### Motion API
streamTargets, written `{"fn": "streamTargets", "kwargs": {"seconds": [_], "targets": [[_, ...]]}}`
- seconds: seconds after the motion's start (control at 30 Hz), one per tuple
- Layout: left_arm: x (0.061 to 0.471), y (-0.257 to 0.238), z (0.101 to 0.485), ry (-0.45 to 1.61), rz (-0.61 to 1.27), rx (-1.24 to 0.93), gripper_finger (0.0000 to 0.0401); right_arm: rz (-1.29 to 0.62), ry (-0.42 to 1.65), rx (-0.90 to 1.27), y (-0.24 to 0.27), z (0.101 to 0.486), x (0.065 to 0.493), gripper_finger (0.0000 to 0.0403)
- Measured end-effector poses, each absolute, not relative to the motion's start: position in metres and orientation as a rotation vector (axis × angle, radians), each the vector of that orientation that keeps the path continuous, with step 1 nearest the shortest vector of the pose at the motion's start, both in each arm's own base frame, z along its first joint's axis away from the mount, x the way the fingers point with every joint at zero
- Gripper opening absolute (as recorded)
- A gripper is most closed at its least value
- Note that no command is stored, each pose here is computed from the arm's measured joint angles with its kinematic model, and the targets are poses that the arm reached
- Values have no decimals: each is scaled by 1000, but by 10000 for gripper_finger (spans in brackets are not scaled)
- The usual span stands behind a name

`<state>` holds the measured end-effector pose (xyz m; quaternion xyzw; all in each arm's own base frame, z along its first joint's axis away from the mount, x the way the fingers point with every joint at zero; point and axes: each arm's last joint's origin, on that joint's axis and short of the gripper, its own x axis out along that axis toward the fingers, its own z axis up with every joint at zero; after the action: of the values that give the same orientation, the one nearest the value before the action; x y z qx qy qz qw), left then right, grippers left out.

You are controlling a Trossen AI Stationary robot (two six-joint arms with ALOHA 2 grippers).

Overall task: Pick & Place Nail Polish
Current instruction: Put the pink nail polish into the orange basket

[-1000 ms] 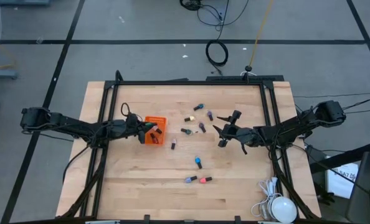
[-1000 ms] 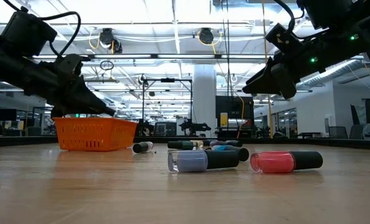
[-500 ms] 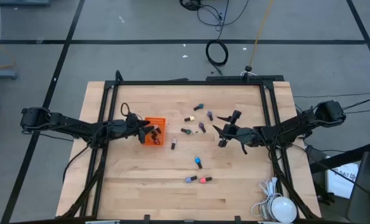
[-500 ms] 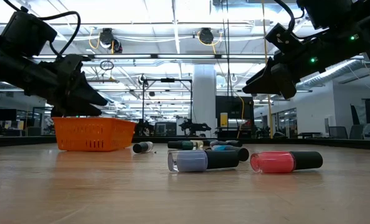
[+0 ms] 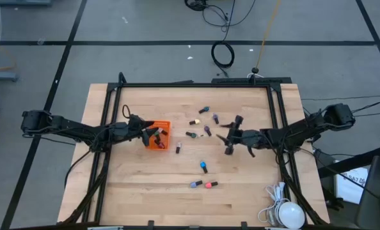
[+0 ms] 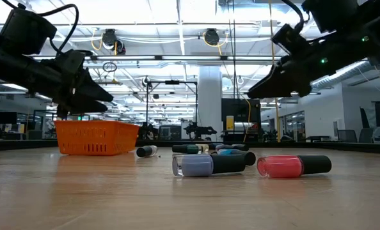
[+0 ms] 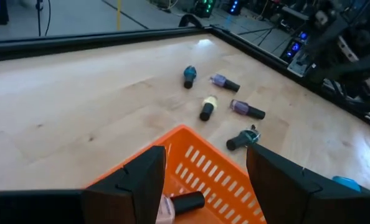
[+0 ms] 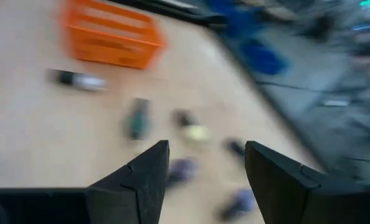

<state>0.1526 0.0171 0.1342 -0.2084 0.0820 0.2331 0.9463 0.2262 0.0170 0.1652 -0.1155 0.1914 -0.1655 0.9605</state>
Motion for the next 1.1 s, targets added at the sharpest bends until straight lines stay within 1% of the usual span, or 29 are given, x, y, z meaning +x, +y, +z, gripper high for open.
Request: {"fn": "streamTargets", "kwargs": {"seconds": [0.1,0.13,0.27,0.4,0.67,0.83,0.97,1.1], "targets": [[153,17,134,168,474,-416,220,-112,371,-116,20,165,229,196],[153,17,134,168,474,-415,220,-70,365,-95,21,166,229,196],[153,17,134,168,478,-410,218,24,364,-71,31,165,228,196],[152,18,134,161,498,-410,220,104,373,-48,52,162,225,196],[152,18,135,157,505,-413,220,188,416,-40,110,152,228,197],[153,18,136,135,505,-438,220,249,502,-34,141,126,239,197],[153,18,136,130,513,-451,219,258,584,-69,153,103,246,197],[153,18,136,128,513,-457,220,272,600,-34,156,99,252,197]]}}
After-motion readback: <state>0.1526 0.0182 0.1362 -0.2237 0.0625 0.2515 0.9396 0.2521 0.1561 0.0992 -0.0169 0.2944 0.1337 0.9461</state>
